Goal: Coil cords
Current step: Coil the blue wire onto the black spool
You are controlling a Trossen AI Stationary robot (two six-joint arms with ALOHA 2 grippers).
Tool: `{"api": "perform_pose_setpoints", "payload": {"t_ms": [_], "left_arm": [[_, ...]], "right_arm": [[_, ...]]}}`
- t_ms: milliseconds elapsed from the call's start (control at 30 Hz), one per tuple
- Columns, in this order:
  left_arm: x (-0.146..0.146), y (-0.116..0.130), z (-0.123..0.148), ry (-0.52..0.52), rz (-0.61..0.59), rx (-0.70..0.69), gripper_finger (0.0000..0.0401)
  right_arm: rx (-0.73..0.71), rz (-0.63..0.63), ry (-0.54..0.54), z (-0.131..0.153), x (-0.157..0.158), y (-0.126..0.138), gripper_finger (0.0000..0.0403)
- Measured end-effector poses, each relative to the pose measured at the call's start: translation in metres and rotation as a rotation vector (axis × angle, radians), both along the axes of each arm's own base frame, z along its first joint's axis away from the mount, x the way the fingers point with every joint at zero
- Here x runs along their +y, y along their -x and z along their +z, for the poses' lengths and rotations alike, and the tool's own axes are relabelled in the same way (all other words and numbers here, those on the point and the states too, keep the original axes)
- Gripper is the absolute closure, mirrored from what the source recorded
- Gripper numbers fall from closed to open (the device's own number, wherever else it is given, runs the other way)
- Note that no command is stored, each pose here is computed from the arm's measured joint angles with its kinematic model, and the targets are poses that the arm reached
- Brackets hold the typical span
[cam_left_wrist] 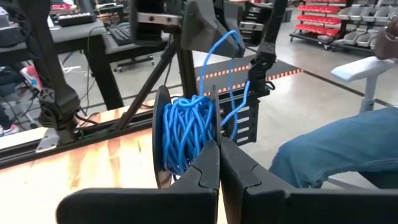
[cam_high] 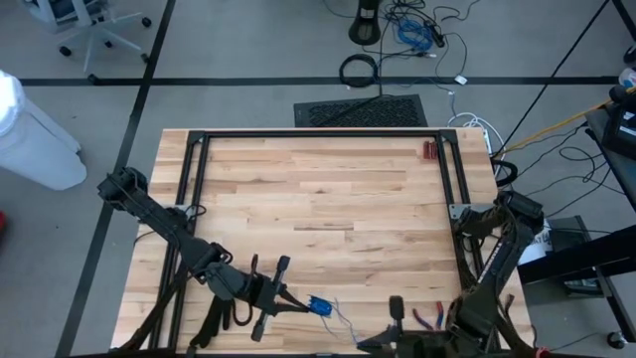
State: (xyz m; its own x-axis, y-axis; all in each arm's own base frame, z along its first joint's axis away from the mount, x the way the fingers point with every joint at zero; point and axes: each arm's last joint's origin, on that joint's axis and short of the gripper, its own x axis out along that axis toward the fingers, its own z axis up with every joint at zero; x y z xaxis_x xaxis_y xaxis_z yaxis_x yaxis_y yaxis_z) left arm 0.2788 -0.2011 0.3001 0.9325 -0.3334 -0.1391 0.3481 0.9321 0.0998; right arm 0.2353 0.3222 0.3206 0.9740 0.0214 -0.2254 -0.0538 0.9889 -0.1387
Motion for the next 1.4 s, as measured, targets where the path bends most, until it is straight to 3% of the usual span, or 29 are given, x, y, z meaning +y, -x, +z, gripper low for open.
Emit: {"api": "perform_pose_setpoints", "payload": {"t_ms": [367,667,1133,1400], "left_arm": [[0.0,0.0,0.0,0.027,-0.03,0.015,0.0401],[-0.002,0.0,-0.001,0.057,-0.066,0.027,0.0401],[-0.003,-0.002,-0.005,0.081,-0.131,0.059,0.0401],[-0.006,-0.002,0.004,0.098,-0.212,-0.035,0.0401]], "right_arm": [[-0.026,0.092,0.108,0.034,-0.022,-0.036,0.0403],[0.033,0.124,0.191,0.046,-0.05,-0.063,0.0403],[0.061,0.156,0.284,0.087,-0.063,-0.06,0.0403],[0.081,0.167,0.328,0.084,-0.078,-0.077,0.0403]]}}
